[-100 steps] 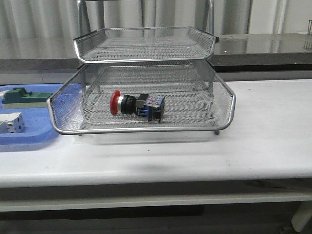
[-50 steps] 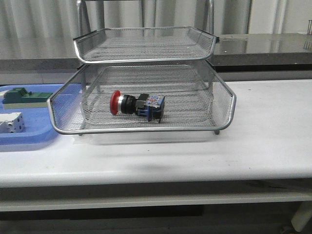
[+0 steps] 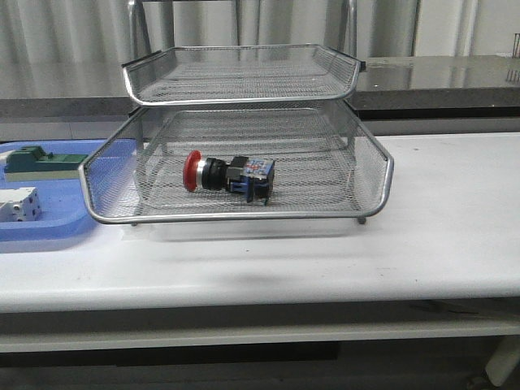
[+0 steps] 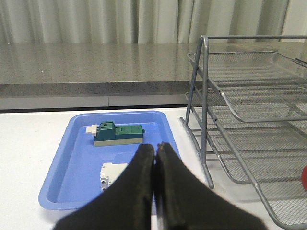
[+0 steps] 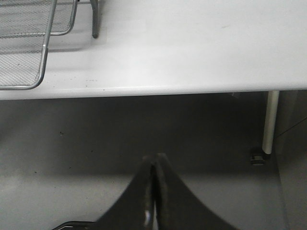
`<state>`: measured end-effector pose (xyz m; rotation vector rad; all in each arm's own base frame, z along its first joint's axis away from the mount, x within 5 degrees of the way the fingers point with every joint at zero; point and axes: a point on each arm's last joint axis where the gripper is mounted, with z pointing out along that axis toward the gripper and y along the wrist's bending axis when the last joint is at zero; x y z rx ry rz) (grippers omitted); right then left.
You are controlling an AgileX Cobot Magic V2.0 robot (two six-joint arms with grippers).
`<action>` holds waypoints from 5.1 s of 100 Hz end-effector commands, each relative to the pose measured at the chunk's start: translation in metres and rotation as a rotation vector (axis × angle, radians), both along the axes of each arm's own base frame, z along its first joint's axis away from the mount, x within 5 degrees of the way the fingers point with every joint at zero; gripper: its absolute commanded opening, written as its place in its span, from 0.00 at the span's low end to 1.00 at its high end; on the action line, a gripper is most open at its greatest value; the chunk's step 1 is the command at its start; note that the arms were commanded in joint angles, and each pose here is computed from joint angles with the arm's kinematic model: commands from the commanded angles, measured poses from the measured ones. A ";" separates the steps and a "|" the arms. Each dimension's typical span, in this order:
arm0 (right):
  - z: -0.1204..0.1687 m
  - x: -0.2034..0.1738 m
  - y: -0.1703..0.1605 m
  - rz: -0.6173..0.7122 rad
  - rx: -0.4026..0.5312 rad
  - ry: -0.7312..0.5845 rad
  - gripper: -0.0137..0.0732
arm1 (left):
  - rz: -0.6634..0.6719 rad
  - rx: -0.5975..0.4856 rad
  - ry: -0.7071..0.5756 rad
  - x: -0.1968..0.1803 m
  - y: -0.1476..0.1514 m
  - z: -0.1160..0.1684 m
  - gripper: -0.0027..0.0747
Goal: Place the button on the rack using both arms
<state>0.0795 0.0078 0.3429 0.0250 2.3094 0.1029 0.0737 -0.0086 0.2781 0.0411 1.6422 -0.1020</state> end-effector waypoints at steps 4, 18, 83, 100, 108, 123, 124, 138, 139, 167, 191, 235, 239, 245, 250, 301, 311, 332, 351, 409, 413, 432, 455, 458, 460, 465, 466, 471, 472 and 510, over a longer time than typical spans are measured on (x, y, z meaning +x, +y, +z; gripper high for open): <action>0.018 0.007 0.004 0.017 0.058 -0.136 0.08 | 0.040 -0.026 -0.087 0.000 0.004 0.015 0.01; 0.016 0.022 0.014 0.084 0.104 -0.123 0.08 | 0.040 -0.026 -0.087 0.000 0.004 0.015 0.01; -0.052 0.121 0.099 0.450 0.172 0.174 0.08 | 0.040 -0.026 -0.087 0.000 0.004 0.015 0.01; -0.068 0.127 0.133 0.544 0.151 0.198 0.08 | 0.040 -0.026 -0.087 0.000 0.004 0.015 0.01; -0.075 0.129 0.148 0.584 0.140 0.218 0.08 | 0.040 -0.026 -0.087 0.000 0.004 0.015 0.01; -0.085 0.136 0.173 0.642 0.114 0.243 0.08 | 0.040 -0.026 -0.087 0.000 0.004 0.015 0.01; -0.085 0.136 0.174 0.646 0.111 0.244 0.08 | 0.040 -0.026 -0.087 0.000 0.004 0.015 0.01; -0.093 0.143 0.194 0.695 0.073 0.261 0.08 | 0.040 -0.026 -0.087 0.000 0.004 0.015 0.01; -0.094 0.143 0.196 0.700 0.070 0.263 0.08 | 0.040 -0.026 -0.087 0.000 0.004 0.015 0.01; -0.104 0.151 0.222 0.763 0.016 0.274 0.08 | 0.040 -0.026 -0.087 0.000 0.004 0.015 0.01; -0.114 0.160 0.228 0.791 -0.058 0.261 0.08 | 0.040 -0.026 -0.087 0.000 0.004 0.015 0.01; -0.113 0.177 0.234 0.836 -0.180 0.153 0.08 | 0.040 -0.026 -0.087 0.000 0.004 0.015 0.01; -0.111 0.178 0.233 0.837 -0.185 0.142 0.08 | 0.040 -0.026 -0.087 0.000 0.004 0.015 0.01; -0.109 0.181 0.233 0.835 -0.191 0.126 0.08 | 0.040 -0.026 -0.087 0.000 0.004 0.015 0.01; -0.106 0.184 0.232 0.829 -0.191 0.115 0.08 | 0.040 -0.026 -0.087 0.000 0.004 0.015 0.01; -0.099 0.230 0.205 0.702 -0.196 0.065 0.08 | 0.040 -0.026 -0.087 0.000 0.004 0.015 0.01; -0.104 0.240 0.204 0.698 -0.217 0.069 0.08 | 0.040 -0.026 -0.087 0.000 0.004 0.015 0.01; -0.104 0.257 0.212 0.714 -0.271 0.039 0.08 | 0.040 -0.026 -0.087 0.000 0.004 0.015 0.01; -0.098 0.276 0.216 0.704 -0.286 0.009 0.08 | 0.040 -0.026 -0.087 0.000 0.004 0.015 0.01; -0.083 0.294 0.207 0.656 -0.267 0.072 0.08 | 0.039 -0.026 -0.086 0.000 0.003 0.015 0.01; -0.082 0.291 0.207 0.650 -0.246 0.092 0.08 | 0.039 -0.026 -0.086 0.000 0.003 0.015 0.01; -0.071 0.280 0.200 0.596 -0.202 0.136 0.09 | 0.039 -0.026 -0.086 0.000 0.003 0.015 0.01; -0.050 0.255 0.180 0.527 -0.207 0.121 0.09 | 0.039 -0.026 -0.086 0.000 0.003 0.015 0.01; -0.048 0.252 0.176 0.515 -0.212 0.115 0.09 | 0.039 -0.026 -0.086 0.000 0.003 0.015 0.01; -0.046 0.249 0.173 0.505 -0.216 0.112 0.09 | 0.039 -0.026 -0.086 0.000 0.003 0.015 0.01; -0.042 0.242 0.166 0.482 -0.230 0.100 0.09 | 0.039 -0.026 -0.086 0.000 0.003 0.015 0.01; -0.043 0.240 0.165 0.475 -0.236 0.101 0.09 | 0.039 -0.026 -0.086 0.000 0.003 0.015 0.01; -0.037 0.233 0.157 0.449 -0.252 0.082 0.09 | 0.039 -0.026 -0.086 0.000 0.003 0.015 0.01; -0.036 0.232 0.156 0.445 -0.254 0.080 0.09 | 0.039 -0.026 -0.086 0.000 0.003 0.015 0.01; -0.001 0.175 0.081 0.204 -0.238 -0.044 0.09 | 0.039 -0.026 -0.086 0.000 0.003 0.015 0.01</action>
